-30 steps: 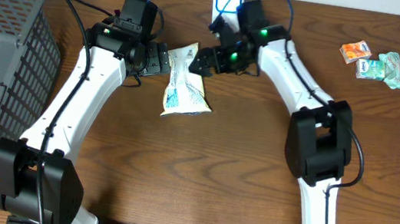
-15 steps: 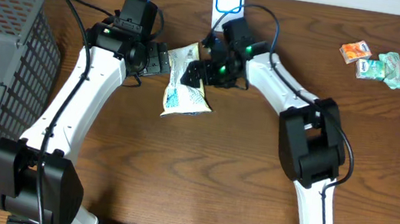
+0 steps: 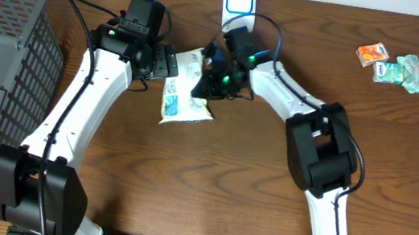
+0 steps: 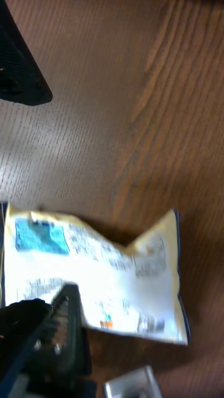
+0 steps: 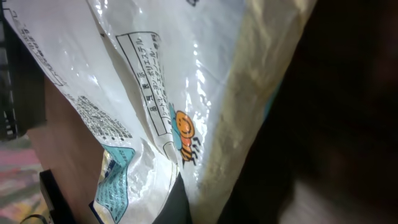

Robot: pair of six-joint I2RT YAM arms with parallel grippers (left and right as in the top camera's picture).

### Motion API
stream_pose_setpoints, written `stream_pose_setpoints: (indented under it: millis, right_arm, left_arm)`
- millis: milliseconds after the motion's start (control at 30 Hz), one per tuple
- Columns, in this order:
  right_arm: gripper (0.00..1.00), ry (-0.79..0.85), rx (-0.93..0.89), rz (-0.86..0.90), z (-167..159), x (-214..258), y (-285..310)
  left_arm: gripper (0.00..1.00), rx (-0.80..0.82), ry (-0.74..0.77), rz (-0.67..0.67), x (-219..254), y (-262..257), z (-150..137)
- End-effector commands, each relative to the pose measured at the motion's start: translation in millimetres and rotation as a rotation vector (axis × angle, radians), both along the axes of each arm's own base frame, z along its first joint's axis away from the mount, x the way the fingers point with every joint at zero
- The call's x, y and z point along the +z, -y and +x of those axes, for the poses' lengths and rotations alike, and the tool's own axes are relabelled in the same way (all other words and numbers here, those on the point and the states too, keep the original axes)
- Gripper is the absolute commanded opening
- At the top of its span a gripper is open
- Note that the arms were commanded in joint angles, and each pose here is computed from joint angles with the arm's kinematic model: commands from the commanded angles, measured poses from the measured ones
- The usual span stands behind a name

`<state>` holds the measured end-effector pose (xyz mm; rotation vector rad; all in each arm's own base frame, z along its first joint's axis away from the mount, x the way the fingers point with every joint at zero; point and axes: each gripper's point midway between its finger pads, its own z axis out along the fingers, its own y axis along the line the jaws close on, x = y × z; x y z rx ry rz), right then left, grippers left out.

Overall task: Scan the item barcode
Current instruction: 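Lower the right gripper onto the yellow snack bag and grasp it, then drag the snack bag right and set it down mid-table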

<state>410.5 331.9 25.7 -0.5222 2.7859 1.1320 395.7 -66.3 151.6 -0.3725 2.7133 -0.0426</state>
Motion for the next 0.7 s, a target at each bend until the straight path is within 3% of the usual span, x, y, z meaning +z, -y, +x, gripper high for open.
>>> stream_pose_setpoints:
  millis: [0,133,300,500,667]
  right_arm:
    - [0.01,0.116,-0.037,0.023,28.1,47.8,29.2]
    - [0.01,0.221,-0.132,-0.081,48.8,80.9,72.3]
    - [0.01,0.411,-0.19,-0.336,62.5,114.6,129.8]
    - [0.01,0.493,-0.286,-0.804,62.4,115.7,202.4]
    - [0.01,0.492,-0.294,-1.053,52.0,109.0,235.0]
  left_arm:
    - [0.98,0.005,-0.004,0.002,-0.8,-1.8,-0.6]
    - [0.98,0.006,-0.004,0.002,-0.8,-1.9,-0.6]
    - [0.98,0.005,-0.004,0.002,-0.8,-1.8,-0.6]
    - [0.98,0.005,-0.004,0.002,-0.8,-1.8,-0.6]
    - [0.98,0.005,-0.004,0.002,-0.8,-1.8,-0.6]
